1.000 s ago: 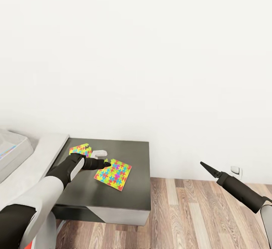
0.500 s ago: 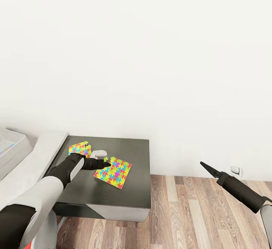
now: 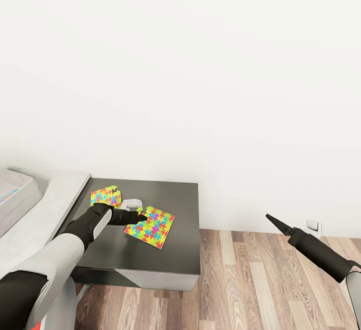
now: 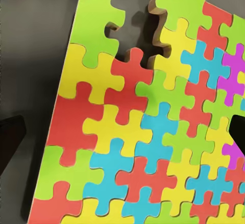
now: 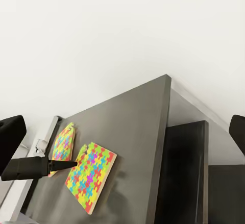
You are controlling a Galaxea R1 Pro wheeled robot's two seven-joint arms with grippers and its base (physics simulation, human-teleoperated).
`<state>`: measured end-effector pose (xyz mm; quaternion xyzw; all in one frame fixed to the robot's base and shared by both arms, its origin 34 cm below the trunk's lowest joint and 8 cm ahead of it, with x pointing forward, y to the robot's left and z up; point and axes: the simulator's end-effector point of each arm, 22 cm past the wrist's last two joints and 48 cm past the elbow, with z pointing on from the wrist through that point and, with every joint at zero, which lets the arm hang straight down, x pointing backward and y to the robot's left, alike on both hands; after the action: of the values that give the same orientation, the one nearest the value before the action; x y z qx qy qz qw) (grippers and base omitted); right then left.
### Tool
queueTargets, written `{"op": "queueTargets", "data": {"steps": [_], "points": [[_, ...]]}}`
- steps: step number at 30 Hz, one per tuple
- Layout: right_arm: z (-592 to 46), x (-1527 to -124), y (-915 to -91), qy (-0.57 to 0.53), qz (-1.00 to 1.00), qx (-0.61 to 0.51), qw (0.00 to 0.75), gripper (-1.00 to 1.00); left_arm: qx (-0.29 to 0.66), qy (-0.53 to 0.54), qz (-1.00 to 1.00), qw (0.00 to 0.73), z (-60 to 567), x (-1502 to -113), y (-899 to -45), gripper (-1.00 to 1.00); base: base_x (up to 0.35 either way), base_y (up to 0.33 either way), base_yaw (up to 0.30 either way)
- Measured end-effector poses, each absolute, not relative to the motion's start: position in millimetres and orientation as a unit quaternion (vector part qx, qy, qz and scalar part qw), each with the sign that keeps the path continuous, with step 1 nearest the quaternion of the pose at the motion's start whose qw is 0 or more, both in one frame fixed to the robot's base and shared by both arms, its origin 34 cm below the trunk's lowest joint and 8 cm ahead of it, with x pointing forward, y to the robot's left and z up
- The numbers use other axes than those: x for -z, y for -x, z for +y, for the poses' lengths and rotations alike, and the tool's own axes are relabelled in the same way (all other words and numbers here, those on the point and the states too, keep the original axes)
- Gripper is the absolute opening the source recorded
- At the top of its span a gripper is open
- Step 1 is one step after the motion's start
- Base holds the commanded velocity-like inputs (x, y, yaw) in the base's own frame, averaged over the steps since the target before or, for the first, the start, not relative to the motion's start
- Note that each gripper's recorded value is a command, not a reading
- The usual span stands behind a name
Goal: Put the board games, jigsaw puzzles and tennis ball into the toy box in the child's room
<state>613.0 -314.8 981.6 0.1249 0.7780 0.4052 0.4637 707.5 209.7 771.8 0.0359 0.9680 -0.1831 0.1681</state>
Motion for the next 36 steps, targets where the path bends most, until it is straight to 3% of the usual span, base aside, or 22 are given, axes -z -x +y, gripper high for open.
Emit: {"op": "queueTargets", "data": {"steps": [16,36], "points": [[-315.3,-980.1,-612.9,-0.126,0.779,-0.404,0.463,1.00,0.183,-0.036,0.968,0.168,209.3,-771.3,-707.0,1.00,0.000,-0.005,0.000],[-314.8,-979.9,-612.7,-0.126,0.779,-0.405,0.463,1.00,0.185,-0.038,0.968,0.167,204.9,-771.6,-707.1,1.00,0.000,-0.135,0.000]]}}
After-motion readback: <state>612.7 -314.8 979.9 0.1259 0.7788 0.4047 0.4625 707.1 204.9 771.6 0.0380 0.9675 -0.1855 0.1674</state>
